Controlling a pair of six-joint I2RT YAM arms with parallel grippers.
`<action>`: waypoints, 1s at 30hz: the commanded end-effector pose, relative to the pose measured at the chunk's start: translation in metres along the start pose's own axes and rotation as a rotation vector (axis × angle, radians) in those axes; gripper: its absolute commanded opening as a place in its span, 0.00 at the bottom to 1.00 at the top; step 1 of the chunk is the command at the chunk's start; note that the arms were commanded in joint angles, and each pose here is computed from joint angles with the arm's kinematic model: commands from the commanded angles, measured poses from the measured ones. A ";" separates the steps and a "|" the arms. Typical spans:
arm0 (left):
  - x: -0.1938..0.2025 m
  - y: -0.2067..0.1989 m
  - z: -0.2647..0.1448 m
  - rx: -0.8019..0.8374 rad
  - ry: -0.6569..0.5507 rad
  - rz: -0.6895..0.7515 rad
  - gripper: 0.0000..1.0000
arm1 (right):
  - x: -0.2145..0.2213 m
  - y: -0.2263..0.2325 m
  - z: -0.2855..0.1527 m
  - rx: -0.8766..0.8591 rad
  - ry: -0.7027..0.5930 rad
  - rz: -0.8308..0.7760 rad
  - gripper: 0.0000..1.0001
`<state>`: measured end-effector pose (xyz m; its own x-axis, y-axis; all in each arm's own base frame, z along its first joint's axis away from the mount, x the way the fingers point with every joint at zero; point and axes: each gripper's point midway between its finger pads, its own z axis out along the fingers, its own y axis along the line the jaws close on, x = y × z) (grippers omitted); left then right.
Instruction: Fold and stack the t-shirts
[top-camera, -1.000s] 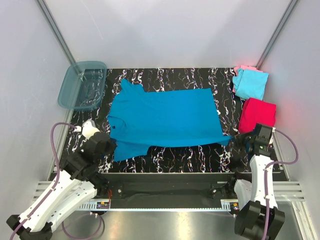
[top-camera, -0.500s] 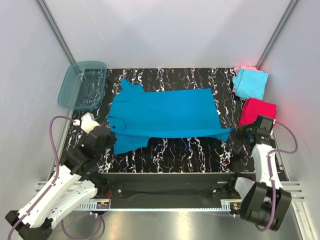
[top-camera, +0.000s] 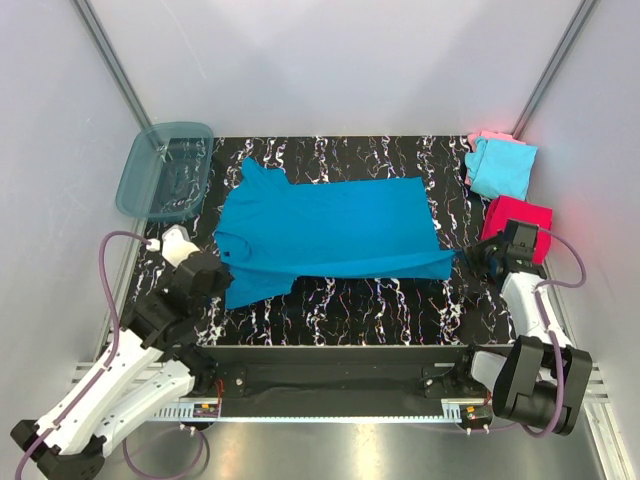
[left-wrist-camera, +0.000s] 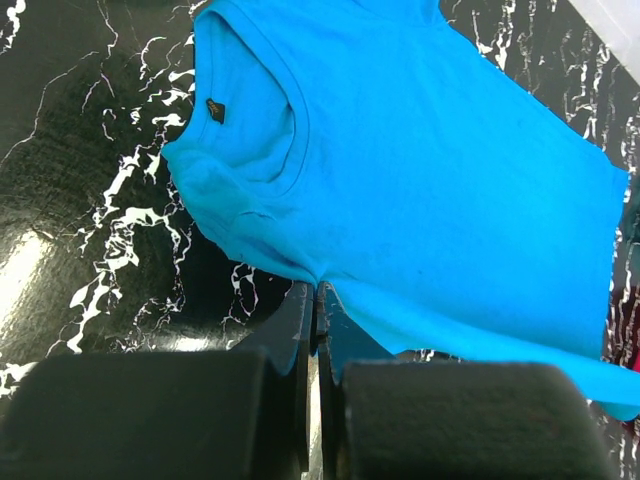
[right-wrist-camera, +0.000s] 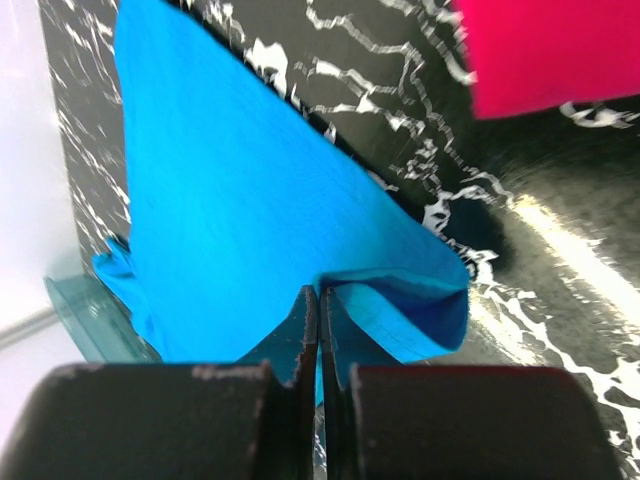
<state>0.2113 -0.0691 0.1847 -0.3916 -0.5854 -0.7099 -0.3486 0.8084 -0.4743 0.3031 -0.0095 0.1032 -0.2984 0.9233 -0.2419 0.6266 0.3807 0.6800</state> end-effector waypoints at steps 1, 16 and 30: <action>-0.020 -0.013 0.001 0.021 -0.075 -0.040 0.00 | -0.004 0.027 0.001 -0.063 -0.035 -0.063 0.00; -0.017 -0.003 0.017 -0.052 -0.111 -0.051 0.00 | 0.007 0.022 0.014 -0.002 -0.065 -0.082 0.00; -0.010 0.015 0.025 -0.099 -0.111 -0.066 0.00 | 0.000 0.037 0.018 -0.032 -0.063 -0.096 0.00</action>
<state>0.2232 -0.0551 0.1624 -0.3442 -0.5945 -0.7267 -0.4432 0.7852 -0.4325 0.3150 0.0069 0.0916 -0.3218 0.8925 -0.3159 0.6393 0.4510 0.6228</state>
